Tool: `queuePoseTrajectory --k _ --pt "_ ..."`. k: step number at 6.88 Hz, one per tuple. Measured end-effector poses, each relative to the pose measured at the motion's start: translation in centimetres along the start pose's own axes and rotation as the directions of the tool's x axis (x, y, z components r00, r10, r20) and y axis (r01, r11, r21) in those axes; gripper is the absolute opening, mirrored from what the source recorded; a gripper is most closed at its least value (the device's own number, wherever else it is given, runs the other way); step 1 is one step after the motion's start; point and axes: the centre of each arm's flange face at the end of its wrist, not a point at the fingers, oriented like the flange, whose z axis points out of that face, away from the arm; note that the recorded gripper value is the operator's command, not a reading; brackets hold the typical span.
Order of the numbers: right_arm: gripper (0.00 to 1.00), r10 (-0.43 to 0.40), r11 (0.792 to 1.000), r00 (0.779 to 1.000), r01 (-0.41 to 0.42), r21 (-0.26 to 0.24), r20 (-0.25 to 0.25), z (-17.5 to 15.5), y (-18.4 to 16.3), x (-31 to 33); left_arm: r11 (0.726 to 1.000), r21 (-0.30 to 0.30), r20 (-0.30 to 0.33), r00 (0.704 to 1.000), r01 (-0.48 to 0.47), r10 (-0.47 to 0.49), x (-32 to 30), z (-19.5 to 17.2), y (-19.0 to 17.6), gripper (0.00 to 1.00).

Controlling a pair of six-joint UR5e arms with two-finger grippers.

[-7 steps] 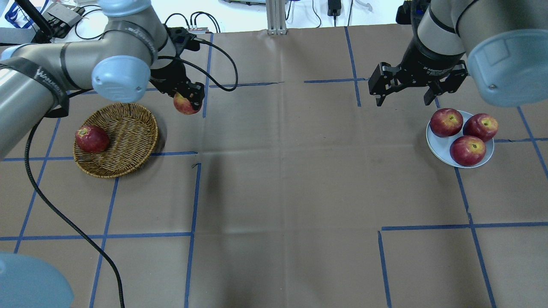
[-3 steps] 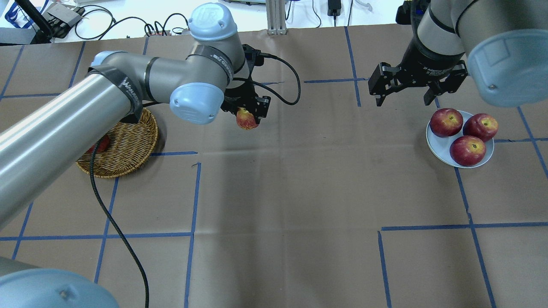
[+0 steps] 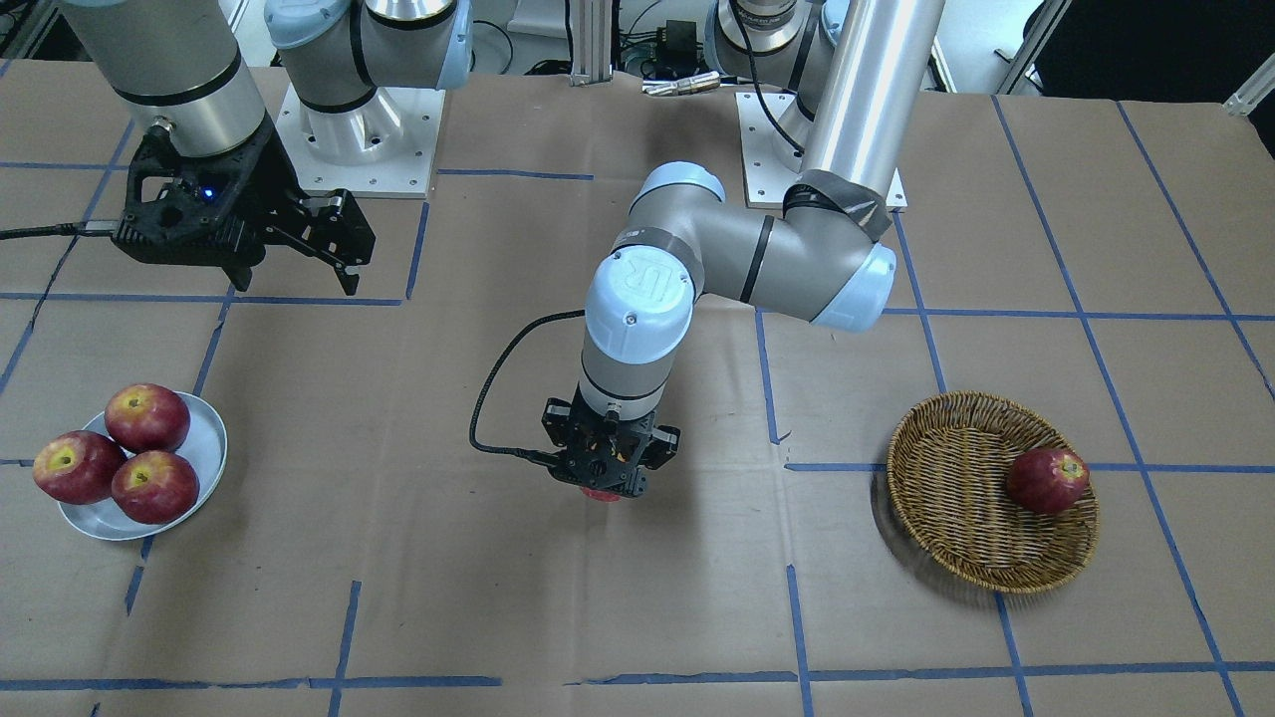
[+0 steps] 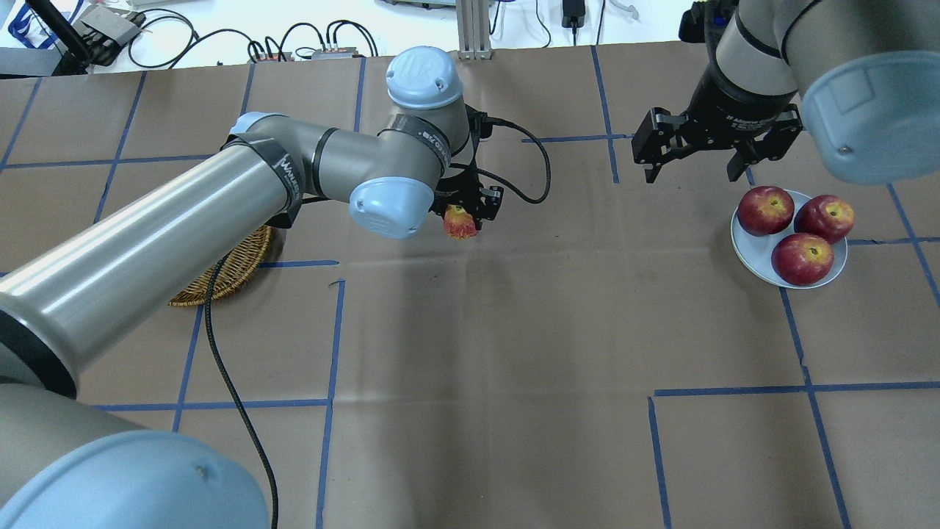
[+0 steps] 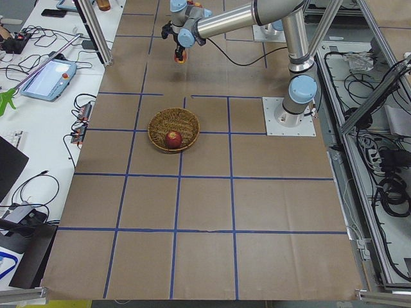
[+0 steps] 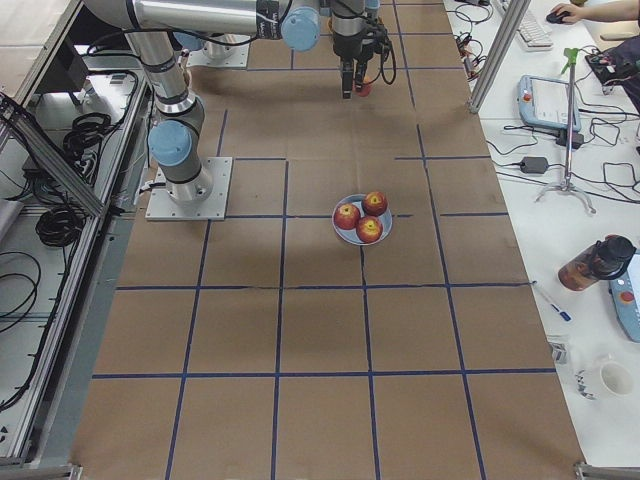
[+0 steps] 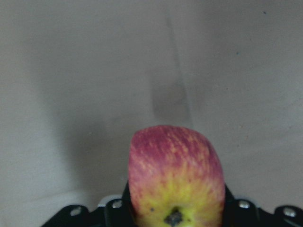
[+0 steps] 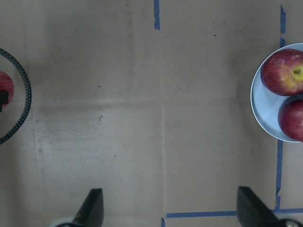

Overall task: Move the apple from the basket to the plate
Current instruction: 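Carry the apple with the left gripper to the table center and set it down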

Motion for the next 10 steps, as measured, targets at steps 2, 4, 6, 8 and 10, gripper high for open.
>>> queuePoseTrajectory --k 2,4,6,8,10 --pt "1.0 0.0 1.0 1.0 0.0 0.0 0.0 0.0 0.0 0.0 1.0 -0.01 0.004 1.0 -0.021 0.021 2.1 2.0 0.7 0.55" --pt "1.0 0.0 1.0 1.0 0.0 0.0 0.0 0.0 0.0 0.0 1.0 -0.016 0.005 1.0 -0.027 0.027 2.5 3.3 1.2 0.56" --pt "1.0 0.0 1.0 1.0 0.0 0.0 0.0 0.0 0.0 0.0 0.999 -0.025 0.006 1.0 -0.025 0.025 2.5 4.4 1.2 0.74" --pt "1.0 0.0 1.0 1.0 0.0 0.0 0.0 0.0 0.0 0.0 1.0 -0.013 0.006 1.0 -0.021 0.021 2.6 4.4 1.0 0.98" --pt "1.0 0.0 1.0 1.0 0.0 0.0 0.0 0.0 0.0 0.0 1.0 0.007 0.006 1.0 -0.017 0.017 2.6 2.0 0.7 0.98"
